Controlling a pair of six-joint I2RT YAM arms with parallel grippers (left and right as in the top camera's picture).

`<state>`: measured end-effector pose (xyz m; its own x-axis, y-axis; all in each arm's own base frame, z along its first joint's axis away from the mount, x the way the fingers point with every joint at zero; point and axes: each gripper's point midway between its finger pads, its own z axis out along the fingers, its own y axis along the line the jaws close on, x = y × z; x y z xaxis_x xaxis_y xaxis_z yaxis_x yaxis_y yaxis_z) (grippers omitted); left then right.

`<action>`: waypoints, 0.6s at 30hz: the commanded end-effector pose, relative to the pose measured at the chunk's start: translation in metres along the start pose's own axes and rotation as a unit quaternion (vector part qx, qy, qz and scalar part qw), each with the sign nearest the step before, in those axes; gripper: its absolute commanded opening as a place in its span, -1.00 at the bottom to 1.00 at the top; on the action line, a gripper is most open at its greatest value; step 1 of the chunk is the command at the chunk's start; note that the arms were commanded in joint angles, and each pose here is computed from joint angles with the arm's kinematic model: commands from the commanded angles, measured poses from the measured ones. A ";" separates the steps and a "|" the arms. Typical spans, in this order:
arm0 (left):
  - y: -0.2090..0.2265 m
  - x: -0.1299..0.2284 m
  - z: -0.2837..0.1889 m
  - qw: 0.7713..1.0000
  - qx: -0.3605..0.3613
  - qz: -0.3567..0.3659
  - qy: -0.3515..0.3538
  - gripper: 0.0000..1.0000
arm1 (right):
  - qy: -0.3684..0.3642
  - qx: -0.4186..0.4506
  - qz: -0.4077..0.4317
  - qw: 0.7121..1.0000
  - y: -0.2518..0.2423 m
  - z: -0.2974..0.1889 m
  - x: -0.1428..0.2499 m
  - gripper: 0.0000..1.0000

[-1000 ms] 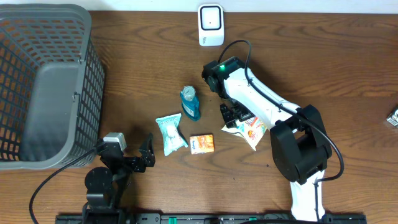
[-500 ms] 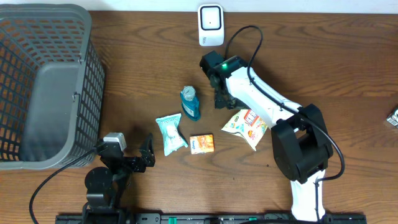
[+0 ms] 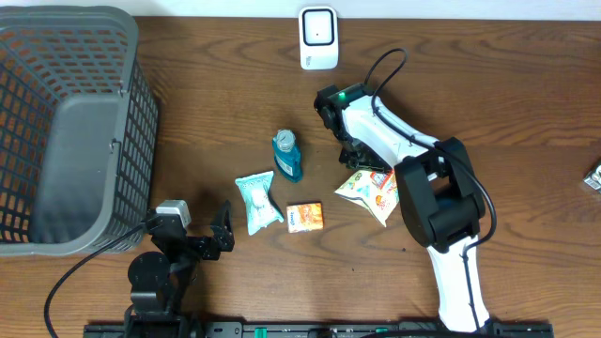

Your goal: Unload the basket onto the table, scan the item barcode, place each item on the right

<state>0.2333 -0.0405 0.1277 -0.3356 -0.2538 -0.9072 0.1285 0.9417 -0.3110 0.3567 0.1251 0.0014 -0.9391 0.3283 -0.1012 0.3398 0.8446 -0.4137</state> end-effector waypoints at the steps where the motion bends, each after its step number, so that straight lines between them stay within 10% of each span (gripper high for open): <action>1: 0.003 0.013 0.002 1.000 -0.004 -0.002 0.017 0.95 | 0.140 -0.018 -0.032 0.989 0.016 0.055 0.044 -0.81; 9: 0.003 0.013 0.002 1.000 -0.004 -0.001 0.017 0.95 | 0.176 -0.230 -0.143 0.946 0.025 -0.012 0.019 -0.98; 18: 0.003 0.013 0.002 1.000 -0.004 -0.002 0.017 0.95 | 0.147 -0.635 -0.237 0.721 -0.024 -0.173 0.008 -0.97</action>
<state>0.2333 -0.0405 0.1277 -0.3356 -0.2538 -0.9072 0.1285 0.9417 -0.3110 0.3425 0.1471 0.0759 -0.9395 -0.0150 0.3422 0.1500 0.8802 0.4503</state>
